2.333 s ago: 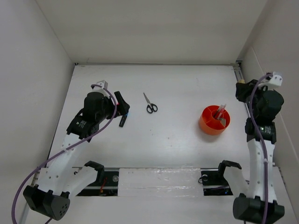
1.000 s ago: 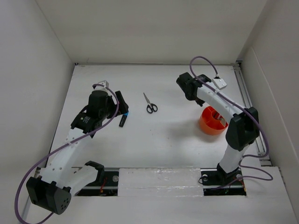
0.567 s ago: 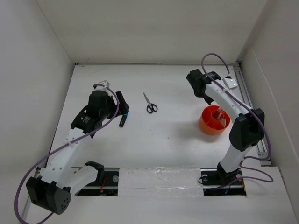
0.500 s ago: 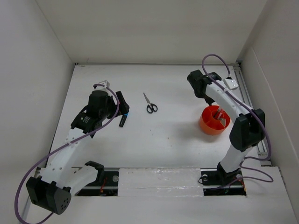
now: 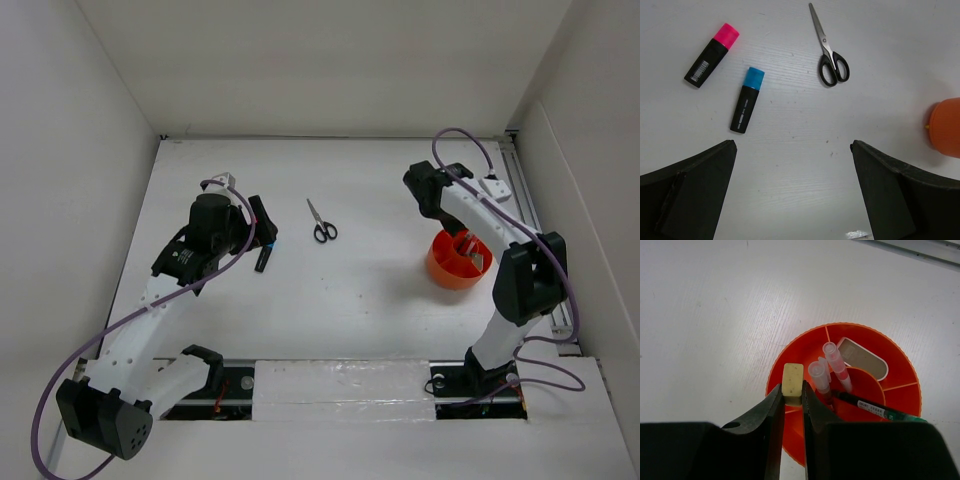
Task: Sort the stationery into containers
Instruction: Place the stationery into the container
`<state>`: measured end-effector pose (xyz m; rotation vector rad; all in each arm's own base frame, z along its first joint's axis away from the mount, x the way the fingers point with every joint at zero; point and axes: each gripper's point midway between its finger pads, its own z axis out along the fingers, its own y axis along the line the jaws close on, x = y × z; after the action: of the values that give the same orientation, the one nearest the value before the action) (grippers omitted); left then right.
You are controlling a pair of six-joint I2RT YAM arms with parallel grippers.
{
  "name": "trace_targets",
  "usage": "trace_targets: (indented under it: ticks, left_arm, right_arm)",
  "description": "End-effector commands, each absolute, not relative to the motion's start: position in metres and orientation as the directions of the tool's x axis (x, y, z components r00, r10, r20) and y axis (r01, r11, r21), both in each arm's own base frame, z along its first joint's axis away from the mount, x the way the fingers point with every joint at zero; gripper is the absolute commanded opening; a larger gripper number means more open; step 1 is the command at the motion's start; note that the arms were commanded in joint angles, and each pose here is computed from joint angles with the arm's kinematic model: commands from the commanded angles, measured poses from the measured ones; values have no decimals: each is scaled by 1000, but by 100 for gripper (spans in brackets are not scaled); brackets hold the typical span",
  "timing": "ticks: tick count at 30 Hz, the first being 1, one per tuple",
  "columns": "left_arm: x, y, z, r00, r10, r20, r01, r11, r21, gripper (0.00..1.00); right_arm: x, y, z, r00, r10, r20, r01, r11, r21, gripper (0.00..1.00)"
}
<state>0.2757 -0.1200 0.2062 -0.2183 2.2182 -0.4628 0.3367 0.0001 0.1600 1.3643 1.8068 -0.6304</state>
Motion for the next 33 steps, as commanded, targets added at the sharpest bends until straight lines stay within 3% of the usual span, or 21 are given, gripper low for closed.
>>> trace_targets:
  ticks: [1, 19, 33]
  left_arm:
    - [276, -123, 215, -615, -302, -728, 34, 913, -407, 99]
    - [275, -125, 219, -606, -306, -734, 47, 908, -417, 99]
    - [275, -126, 219, -609, -296, -736, 59, 908, -414, 99]
  right_arm:
    - [334, -5, 163, -110, 567, -816, 954, 289, 72, 0]
    - [339, -5, 146, -137, 585, -800, 953, 298, 54, 0]
    - [343, -2, 142, -154, 587, -795, 950, 308, 44, 7]
